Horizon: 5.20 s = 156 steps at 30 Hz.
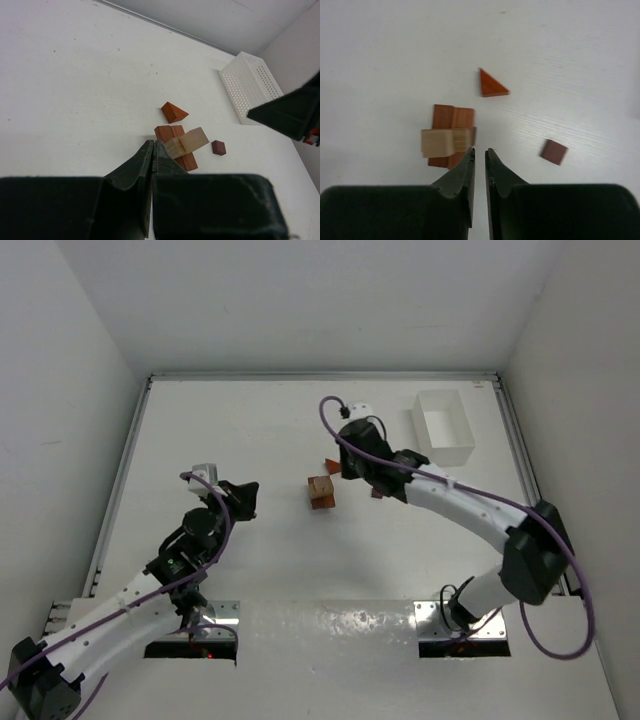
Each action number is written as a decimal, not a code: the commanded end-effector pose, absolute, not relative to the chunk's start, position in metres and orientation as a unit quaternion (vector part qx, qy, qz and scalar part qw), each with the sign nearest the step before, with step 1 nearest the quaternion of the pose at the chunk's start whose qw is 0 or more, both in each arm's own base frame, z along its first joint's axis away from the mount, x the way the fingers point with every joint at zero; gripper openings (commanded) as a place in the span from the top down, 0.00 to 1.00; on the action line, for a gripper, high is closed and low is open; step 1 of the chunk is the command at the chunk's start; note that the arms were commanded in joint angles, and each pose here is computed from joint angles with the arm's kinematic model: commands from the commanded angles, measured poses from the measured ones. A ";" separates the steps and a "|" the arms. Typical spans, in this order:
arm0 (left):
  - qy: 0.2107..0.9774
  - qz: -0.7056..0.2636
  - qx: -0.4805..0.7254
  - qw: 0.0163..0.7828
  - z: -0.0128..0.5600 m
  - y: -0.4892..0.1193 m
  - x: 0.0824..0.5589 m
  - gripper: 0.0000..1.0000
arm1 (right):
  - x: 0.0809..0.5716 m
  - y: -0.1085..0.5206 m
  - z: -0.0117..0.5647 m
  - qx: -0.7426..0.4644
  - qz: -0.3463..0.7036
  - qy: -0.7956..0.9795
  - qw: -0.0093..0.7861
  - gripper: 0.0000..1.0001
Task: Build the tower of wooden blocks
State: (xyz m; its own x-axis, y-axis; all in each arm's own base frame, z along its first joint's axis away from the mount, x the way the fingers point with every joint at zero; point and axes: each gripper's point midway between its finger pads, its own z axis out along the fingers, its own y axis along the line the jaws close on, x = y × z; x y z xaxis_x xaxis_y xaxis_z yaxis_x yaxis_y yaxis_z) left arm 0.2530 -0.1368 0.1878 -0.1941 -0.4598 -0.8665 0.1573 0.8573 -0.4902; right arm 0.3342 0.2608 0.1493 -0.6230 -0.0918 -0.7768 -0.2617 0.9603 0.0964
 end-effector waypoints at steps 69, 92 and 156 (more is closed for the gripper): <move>0.738 -0.202 -0.100 0.636 0.181 -0.132 0.263 1.00 | 0.320 0.301 0.138 -0.185 0.173 0.899 0.359 0.76; 0.737 -0.201 -0.101 0.637 0.182 -0.131 0.263 1.00 | 0.323 0.316 0.127 -0.198 0.167 0.903 0.343 0.76; 0.735 -0.205 -0.100 0.638 0.184 -0.131 0.261 1.00 | 0.328 0.319 0.132 -0.192 0.168 0.901 0.351 0.55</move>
State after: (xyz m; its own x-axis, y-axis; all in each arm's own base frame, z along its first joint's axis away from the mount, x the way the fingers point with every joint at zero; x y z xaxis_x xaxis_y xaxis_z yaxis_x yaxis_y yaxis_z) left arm 0.2613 -0.1262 0.1686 -0.1995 -0.3862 -0.9006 0.0811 0.9094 -0.4079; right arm 0.3168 0.3055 0.0995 -0.7250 -0.2784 -0.6299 -0.4593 0.8770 0.1411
